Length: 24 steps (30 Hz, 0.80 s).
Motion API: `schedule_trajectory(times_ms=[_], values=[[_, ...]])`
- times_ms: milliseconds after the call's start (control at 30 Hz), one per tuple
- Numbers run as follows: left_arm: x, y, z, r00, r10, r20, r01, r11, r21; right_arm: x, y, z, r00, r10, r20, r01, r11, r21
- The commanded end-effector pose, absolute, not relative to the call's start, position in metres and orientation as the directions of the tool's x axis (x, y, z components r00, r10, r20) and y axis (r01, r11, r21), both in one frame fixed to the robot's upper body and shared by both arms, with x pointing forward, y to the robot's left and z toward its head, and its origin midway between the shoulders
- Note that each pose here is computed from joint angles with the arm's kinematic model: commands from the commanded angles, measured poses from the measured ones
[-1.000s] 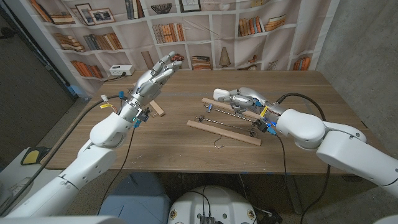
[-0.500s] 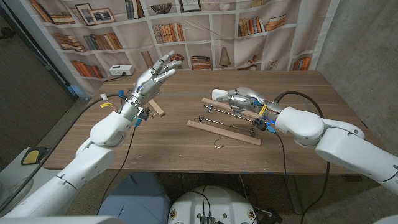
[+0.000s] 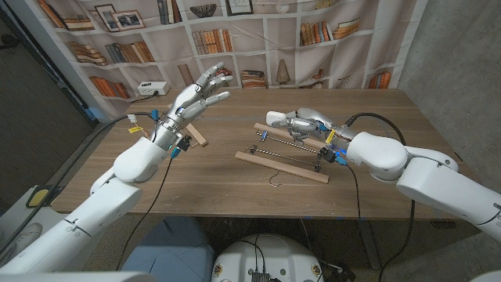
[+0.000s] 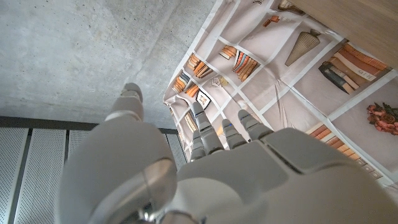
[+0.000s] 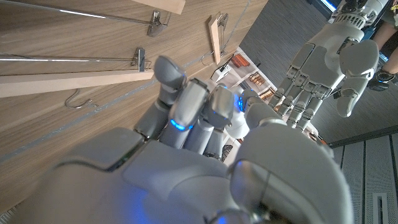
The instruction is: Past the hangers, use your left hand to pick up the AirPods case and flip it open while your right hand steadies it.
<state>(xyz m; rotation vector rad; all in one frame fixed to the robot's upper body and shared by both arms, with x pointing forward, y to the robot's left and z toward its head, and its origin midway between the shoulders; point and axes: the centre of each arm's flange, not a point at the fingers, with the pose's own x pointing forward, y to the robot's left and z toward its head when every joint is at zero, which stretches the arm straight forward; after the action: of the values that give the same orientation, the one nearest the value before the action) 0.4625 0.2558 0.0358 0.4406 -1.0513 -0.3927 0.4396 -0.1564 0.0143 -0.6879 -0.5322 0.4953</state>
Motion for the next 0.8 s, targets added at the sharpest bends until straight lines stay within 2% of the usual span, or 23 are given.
schedule_trajectory(times_ms=[33, 367, 800], values=[[0.456, 0.250, 0.039, 0.466, -0.506, 0.726, -0.034, 0.810, 0.586, 0.442, -0.155, 0.015, 0.756, 0.594, 0.276, -0.257, 0.657, -0.708], [0.453, 0.249, 0.036, 0.448, -0.404, 0.797, -0.143, 0.848, 0.510, 0.441, -0.156, 0.013, 0.758, 0.595, 0.267, -0.261, 0.652, -0.712], [0.452, 0.238, 0.032, 0.462, -0.437, 0.772, -0.219, 0.787, 0.576, 0.440, -0.154, 0.013, 0.754, 0.602, 0.264, -0.262, 0.644, -0.719]])
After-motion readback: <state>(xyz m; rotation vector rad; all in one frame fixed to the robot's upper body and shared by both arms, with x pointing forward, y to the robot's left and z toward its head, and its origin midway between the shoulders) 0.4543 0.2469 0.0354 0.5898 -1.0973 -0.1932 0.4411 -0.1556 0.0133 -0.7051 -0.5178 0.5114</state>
